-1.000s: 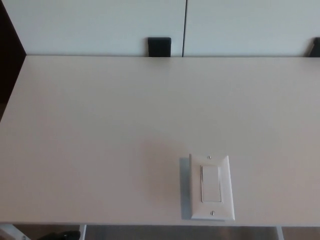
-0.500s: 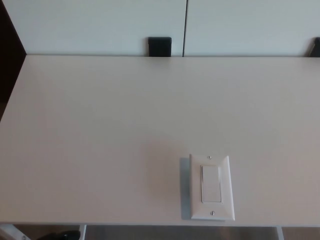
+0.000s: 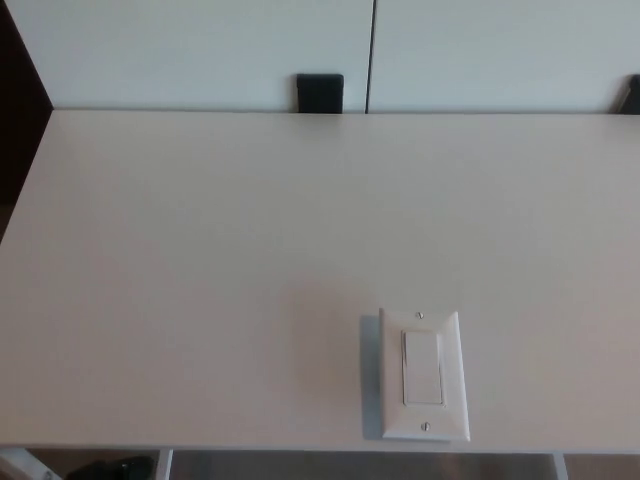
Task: The robot walk towards a table in front and then clicks the light switch button using the right hand's index finger
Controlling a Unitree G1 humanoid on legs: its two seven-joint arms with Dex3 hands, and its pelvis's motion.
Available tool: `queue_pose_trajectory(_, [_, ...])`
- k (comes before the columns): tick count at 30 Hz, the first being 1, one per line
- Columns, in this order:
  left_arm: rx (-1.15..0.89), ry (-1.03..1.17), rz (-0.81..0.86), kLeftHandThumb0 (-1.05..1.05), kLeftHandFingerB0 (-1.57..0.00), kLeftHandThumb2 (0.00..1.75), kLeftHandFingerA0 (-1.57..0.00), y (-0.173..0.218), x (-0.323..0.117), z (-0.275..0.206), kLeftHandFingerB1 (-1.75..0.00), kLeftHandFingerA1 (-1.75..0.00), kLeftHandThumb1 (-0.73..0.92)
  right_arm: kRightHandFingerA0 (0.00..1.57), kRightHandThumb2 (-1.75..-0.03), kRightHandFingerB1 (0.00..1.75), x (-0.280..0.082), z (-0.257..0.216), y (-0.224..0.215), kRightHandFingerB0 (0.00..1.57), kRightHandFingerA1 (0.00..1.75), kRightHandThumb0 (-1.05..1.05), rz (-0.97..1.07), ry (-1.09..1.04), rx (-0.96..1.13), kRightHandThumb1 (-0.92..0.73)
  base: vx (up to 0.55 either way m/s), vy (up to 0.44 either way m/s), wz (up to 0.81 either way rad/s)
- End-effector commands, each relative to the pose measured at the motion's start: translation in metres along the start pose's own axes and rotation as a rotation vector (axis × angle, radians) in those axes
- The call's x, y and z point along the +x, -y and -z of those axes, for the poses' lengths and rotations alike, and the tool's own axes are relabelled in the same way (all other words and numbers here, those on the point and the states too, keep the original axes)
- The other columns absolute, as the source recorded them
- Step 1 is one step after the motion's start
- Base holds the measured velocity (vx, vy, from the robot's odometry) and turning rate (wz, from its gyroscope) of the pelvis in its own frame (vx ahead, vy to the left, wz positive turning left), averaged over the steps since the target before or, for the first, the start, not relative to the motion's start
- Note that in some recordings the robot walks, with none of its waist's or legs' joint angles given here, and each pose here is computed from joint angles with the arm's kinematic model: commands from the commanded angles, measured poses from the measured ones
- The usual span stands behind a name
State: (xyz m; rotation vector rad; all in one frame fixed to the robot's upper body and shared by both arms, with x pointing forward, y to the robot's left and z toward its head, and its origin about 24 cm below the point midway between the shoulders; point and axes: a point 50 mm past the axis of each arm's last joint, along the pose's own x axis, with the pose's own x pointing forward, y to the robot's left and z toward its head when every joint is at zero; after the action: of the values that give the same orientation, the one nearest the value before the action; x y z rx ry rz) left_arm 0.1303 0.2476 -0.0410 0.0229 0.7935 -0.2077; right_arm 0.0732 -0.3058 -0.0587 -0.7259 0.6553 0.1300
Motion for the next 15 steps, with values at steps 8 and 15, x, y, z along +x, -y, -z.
queue_pose_trajectory(8, [0.020,0.000,-0.058,-0.27,-0.20,0.68,-0.27,-0.0163,-0.0052,0.0019,-0.40,-0.46,0.72,0.01,-1.01,0.19,-0.0112,0.0132,-0.0031,0.09,0.41,-0.86,-0.137,-0.064,0.284,-0.60,0.00,0.000,0.00])
queue_pose_trajectory(15, [0.091,-0.034,-0.078,-0.19,-0.15,0.94,-0.28,-0.0126,-0.0066,0.0042,-0.50,-0.56,0.54,0.01,-1.01,0.21,-0.0097,0.0164,-0.0035,0.09,0.44,-0.85,-0.147,-0.066,0.294,-0.58,0.00,0.000,0.00])
